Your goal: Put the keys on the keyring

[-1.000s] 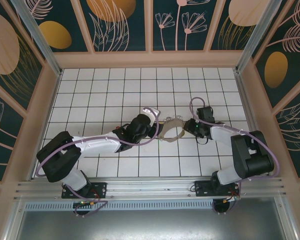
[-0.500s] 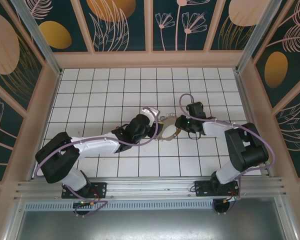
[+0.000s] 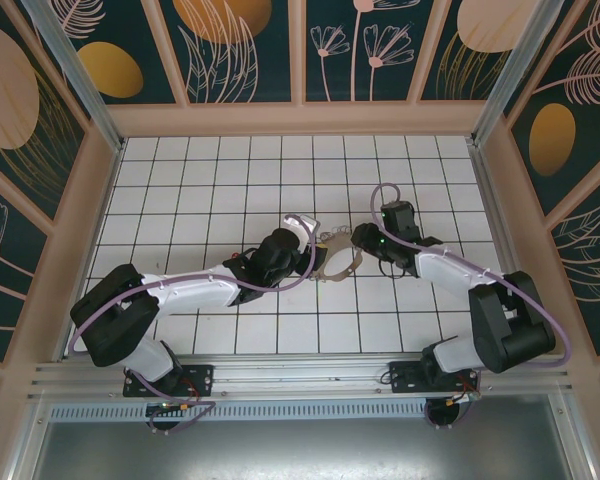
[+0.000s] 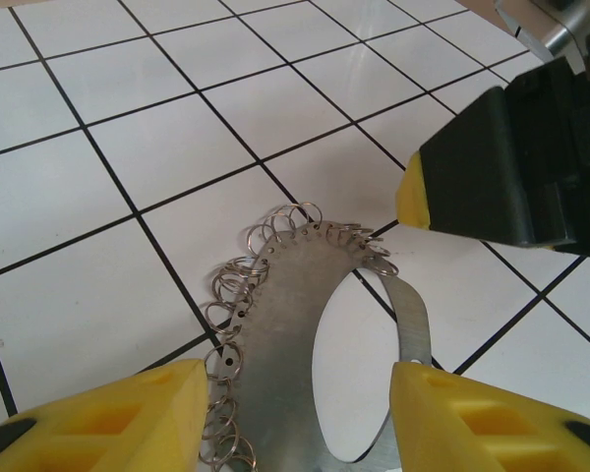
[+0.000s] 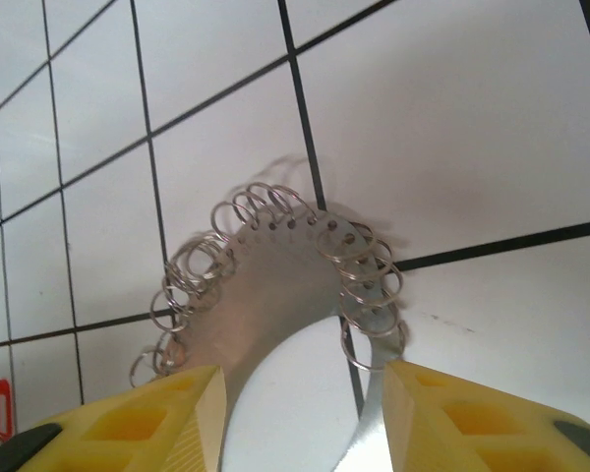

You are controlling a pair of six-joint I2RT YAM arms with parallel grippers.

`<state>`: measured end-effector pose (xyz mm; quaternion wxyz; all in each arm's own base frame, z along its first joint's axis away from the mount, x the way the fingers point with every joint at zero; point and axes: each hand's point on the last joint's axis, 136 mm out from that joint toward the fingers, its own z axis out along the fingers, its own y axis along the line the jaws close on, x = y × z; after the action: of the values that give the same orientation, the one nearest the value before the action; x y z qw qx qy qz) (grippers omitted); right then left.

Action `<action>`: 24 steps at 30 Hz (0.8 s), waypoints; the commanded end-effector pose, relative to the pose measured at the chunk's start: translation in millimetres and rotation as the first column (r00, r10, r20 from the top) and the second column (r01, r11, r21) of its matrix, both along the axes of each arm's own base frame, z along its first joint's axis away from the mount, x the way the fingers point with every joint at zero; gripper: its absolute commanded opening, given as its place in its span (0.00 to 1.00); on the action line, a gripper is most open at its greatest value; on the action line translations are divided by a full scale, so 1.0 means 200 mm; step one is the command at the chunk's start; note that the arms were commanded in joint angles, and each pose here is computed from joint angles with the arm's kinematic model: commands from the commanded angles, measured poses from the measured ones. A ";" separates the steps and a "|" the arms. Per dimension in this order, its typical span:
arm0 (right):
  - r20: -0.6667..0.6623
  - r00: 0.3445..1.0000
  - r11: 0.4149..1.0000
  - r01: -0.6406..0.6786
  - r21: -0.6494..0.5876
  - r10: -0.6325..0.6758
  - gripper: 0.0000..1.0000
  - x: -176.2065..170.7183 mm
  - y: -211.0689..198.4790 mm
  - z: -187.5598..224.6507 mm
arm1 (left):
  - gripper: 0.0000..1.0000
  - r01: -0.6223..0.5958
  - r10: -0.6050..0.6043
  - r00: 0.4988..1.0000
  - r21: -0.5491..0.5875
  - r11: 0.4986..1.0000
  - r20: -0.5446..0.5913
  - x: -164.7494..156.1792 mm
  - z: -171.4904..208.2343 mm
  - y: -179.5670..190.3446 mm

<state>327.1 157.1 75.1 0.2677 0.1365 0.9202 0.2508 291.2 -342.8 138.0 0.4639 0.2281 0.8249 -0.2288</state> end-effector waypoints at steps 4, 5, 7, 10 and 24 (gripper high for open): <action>-0.020 0.994 0.994 -0.104 -0.035 0.103 0.46 -0.07 0.03 -0.07 | 0.55 -0.023 0.025 0.999 -0.054 0.998 0.043 0.02 0.11 0.00; -0.018 0.993 0.993 -0.116 -0.034 0.116 0.46 -0.07 0.04 -0.07 | 0.55 -0.023 0.025 0.999 -0.053 0.998 0.043 0.02 0.11 0.00; -0.017 0.991 0.991 -0.131 -0.033 0.130 0.46 -0.06 0.06 -0.07 | 0.56 -0.026 0.028 0.999 -0.051 0.998 0.042 0.02 0.11 0.01; -0.018 0.988 0.987 -0.154 -0.036 0.153 0.46 -0.05 0.10 -0.07 | 0.56 -0.028 0.030 0.999 -0.048 0.998 0.038 0.02 0.10 0.01; -0.013 0.984 0.982 -0.180 -0.063 0.179 0.45 0.02 0.16 -0.09 | 0.56 -0.028 0.029 0.999 -0.042 0.999 0.029 0.02 0.07 0.00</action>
<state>319.6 183.3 48.0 0.2266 0.0604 0.9414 0.2424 292.4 -341.3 141.5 0.4689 0.2242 0.8237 -0.2269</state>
